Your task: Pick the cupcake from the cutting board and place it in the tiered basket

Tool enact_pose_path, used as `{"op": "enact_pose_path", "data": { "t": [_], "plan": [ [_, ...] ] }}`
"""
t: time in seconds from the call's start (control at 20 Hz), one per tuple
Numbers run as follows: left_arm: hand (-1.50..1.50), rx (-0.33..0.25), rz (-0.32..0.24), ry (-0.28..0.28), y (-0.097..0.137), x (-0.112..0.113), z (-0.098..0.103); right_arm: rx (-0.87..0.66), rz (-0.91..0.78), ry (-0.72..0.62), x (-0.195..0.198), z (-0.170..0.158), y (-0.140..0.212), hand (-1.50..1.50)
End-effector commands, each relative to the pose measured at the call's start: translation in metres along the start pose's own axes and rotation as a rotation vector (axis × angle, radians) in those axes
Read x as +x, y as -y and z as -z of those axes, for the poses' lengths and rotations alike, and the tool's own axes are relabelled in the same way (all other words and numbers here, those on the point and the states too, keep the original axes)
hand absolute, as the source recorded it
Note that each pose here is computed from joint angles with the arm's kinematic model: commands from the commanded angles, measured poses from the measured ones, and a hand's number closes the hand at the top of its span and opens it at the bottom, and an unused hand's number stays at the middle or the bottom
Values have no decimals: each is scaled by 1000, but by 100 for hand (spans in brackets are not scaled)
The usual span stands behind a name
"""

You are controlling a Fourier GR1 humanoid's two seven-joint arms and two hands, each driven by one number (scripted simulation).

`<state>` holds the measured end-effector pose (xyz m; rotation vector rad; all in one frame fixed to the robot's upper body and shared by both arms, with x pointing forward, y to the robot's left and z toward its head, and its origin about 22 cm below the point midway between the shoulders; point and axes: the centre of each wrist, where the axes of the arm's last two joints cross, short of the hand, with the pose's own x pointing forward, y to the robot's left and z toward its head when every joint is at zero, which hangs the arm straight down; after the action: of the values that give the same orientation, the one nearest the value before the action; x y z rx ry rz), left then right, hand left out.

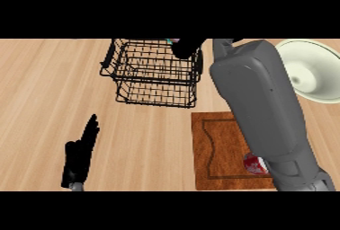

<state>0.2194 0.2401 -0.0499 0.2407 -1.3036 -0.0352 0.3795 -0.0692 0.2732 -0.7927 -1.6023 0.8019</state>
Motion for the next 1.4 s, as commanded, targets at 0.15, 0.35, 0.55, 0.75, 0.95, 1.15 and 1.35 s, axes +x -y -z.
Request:
{"op": "enact_pose_path", "data": {
  "t": [0.15,0.35,0.55,0.75,0.95,1.15,1.35],
  "plan": [
    [0,-3,2,15,10,4,-6,23,-43,-11,-12,23,-55,150],
    [0,5,14,-9,8,5,1,44,-49,-63,-17,43,-62,150],
    [0,-9,9,18,1,-5,1,32,45,-96,-29,44,-85,150],
    [0,-17,3,-8,5,9,9,77,287,-156,-47,46,-86,-150],
    [0,-28,2,16,23,-5,-1,79,422,-155,-65,44,-102,-150],
    [0,-34,8,27,9,5,5,24,581,-130,-54,47,-96,-150],
    [0,-14,8,20,-7,-4,3,-92,688,-97,-61,51,-86,-150]
  ]
}}
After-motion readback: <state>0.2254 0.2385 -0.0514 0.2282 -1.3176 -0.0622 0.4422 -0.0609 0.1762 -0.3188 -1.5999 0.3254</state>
